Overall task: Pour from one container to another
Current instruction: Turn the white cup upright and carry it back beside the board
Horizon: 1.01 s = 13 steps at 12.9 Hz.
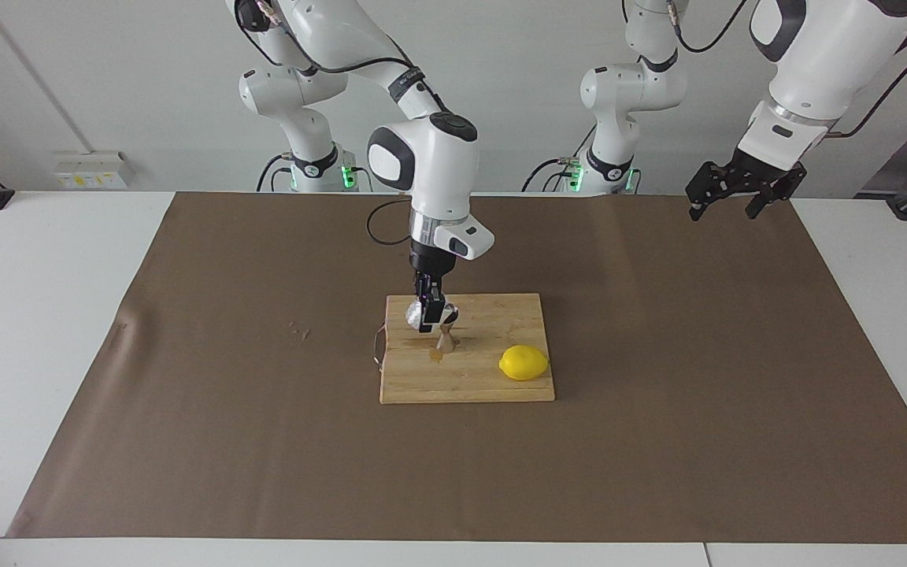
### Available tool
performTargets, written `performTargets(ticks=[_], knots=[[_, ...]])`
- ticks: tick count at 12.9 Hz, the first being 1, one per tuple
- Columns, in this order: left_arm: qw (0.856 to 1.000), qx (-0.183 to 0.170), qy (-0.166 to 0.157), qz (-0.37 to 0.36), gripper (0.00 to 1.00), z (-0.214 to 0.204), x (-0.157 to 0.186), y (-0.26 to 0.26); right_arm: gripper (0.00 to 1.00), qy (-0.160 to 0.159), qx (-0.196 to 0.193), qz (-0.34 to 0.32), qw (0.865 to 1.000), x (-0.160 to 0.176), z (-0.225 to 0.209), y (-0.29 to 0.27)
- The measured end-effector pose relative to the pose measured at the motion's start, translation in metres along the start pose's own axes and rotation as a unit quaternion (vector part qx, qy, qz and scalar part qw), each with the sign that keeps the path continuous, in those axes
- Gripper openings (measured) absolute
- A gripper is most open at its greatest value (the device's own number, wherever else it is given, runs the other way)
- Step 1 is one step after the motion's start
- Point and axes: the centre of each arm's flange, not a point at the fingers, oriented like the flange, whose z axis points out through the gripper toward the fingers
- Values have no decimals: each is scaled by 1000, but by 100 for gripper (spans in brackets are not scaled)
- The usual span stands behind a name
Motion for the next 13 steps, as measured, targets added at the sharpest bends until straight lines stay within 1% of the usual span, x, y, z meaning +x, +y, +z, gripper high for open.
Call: performTargets(ticks=[4,8,9,11,13], knots=[[1000,0,0,0,100,0,0,0,50,33,28,27,999,-24,5,8],[1000,0,0,0,100,0,0,0,50,63,54,27,996,-49,15,13],[1000,0,0,0,100,0,0,0,50,72,66,27,995,-56,20,13],[1000,0,0,0,100,0,0,0,50,91,108,46,989,-70,31,5],[1000,0,0,0,100,0,0,0,50,109,140,56,982,-96,48,-5]])
